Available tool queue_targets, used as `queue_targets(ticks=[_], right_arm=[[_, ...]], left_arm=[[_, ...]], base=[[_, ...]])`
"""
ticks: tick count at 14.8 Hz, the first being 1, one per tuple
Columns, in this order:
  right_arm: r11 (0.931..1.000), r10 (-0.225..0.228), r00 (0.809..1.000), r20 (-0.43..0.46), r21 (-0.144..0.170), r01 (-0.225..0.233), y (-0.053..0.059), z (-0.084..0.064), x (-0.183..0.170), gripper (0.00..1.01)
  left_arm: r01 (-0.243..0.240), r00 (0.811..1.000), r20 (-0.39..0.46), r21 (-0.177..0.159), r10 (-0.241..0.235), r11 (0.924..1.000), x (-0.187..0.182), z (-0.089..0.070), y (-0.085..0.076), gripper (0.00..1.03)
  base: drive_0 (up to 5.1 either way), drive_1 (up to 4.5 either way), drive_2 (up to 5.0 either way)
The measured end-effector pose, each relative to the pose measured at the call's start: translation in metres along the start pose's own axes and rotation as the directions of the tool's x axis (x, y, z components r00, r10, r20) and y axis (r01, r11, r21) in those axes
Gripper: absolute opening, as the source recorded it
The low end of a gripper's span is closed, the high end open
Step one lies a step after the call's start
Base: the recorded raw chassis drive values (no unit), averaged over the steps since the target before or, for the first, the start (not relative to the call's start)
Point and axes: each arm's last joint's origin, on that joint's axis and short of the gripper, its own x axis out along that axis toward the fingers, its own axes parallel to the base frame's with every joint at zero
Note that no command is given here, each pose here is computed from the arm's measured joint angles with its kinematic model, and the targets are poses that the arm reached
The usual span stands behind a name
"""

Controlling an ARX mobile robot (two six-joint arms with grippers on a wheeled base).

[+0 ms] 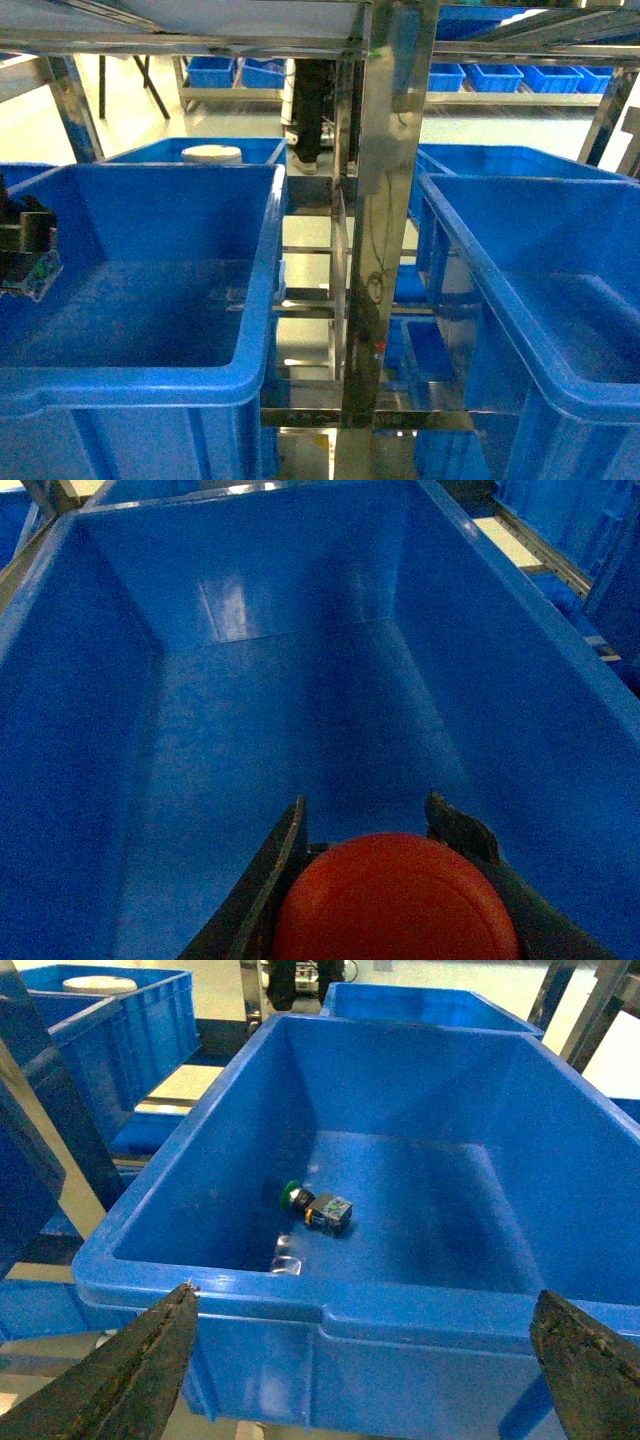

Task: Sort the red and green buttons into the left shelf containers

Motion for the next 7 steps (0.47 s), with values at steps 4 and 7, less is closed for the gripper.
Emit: queue_targets(ticks=[4, 7], right_arm=[[1.0, 0.0, 1.0, 0.0, 0.0, 0.0, 0.0, 0.0, 0.0, 0.98], [1.0, 0.0, 1.0, 0.0, 0.0, 0.0, 0.0, 0.0, 0.0, 0.98]], left_arm=[[0.012, 0.992, -0.129, 0.014, -0.01, 0.9998, 0.046, 0.0, -0.001, 0.31], [0.009, 0.985, -0.173, 0.01, -0.007, 0.9999, 0.062, -0.009, -0.004, 0.31]], base=[[0.0, 0.0, 0.0], [0.0, 0.0, 0.0]])
